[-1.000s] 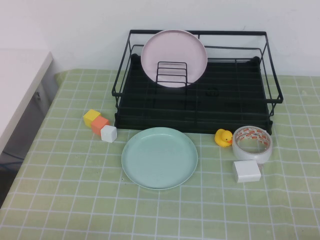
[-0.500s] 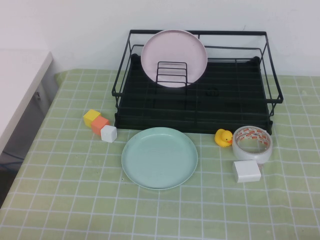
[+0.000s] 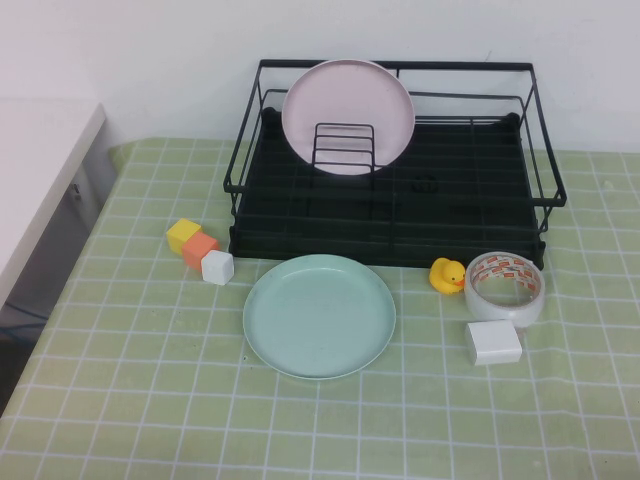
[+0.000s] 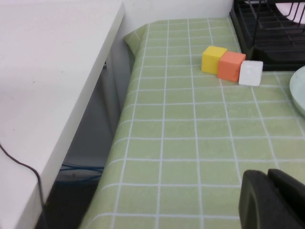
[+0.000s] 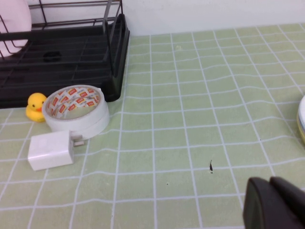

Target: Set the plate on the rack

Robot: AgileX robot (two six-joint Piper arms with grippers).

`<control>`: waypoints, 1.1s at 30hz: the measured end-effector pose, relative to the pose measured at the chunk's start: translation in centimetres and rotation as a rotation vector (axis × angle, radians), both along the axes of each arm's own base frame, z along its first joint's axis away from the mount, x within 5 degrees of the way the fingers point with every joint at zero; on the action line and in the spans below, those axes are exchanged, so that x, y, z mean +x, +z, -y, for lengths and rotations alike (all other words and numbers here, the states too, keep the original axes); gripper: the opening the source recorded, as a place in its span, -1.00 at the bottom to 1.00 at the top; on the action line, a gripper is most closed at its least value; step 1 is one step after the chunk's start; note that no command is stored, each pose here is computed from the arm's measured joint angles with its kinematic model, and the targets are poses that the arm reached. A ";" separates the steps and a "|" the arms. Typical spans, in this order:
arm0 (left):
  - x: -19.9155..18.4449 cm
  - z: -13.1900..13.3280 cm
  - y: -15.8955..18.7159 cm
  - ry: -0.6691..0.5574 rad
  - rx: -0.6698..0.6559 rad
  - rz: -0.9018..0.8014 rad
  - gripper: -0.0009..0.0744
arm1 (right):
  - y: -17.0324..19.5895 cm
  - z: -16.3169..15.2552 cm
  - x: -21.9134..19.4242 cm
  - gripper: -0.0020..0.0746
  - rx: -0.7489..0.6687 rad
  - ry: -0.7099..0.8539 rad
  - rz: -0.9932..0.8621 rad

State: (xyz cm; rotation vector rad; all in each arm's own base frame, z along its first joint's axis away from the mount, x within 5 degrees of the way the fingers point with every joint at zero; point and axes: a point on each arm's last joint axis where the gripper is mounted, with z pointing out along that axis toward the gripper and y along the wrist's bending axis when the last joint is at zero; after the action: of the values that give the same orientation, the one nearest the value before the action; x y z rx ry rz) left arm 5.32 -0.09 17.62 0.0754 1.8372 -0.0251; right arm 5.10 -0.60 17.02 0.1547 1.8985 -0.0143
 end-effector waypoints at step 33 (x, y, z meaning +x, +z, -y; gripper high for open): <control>0.1 1.8 4.7 -0.022 -1.129 0.049 -0.98 | 1.2 -1.8 0.4 -0.95 0.622 0.033 0.146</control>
State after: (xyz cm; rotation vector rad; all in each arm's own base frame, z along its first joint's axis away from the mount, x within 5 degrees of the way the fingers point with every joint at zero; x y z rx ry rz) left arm 5.46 -1.94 22.37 -0.6824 1.5422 -1.0420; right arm 5.48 1.18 18.19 0.5300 1.7061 0.5979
